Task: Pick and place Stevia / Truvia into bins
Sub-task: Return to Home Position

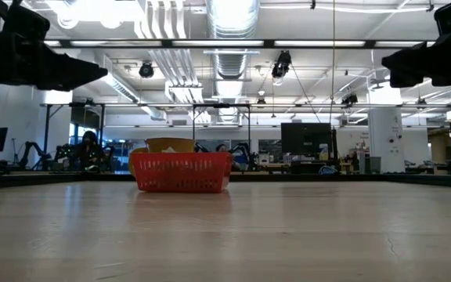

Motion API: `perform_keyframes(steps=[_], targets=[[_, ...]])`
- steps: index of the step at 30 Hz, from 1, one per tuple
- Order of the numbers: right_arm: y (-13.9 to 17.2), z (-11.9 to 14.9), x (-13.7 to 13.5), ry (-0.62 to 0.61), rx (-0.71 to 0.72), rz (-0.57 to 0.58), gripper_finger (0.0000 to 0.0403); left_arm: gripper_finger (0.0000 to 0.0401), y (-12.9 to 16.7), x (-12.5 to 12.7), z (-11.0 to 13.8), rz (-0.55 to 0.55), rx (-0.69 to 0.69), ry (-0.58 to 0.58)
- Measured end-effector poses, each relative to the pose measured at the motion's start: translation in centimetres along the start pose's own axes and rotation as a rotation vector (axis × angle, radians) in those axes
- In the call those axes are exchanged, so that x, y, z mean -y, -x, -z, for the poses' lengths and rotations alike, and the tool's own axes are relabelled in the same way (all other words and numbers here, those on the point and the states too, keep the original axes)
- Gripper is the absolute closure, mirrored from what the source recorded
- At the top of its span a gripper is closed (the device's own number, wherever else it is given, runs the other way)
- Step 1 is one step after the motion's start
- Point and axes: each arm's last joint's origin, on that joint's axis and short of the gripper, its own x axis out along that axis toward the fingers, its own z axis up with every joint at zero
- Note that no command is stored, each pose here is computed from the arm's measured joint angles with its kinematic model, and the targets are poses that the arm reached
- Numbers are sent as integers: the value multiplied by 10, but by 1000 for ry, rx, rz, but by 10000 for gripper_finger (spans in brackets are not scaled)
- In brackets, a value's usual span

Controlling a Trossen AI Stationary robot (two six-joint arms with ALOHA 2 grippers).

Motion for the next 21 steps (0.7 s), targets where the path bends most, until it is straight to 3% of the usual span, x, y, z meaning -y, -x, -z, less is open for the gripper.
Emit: perform_keyframes(steps=[21], targets=[[0, 0, 0, -6, -4, 8, 346, 192, -8, 4, 10, 33, -113, -51]])
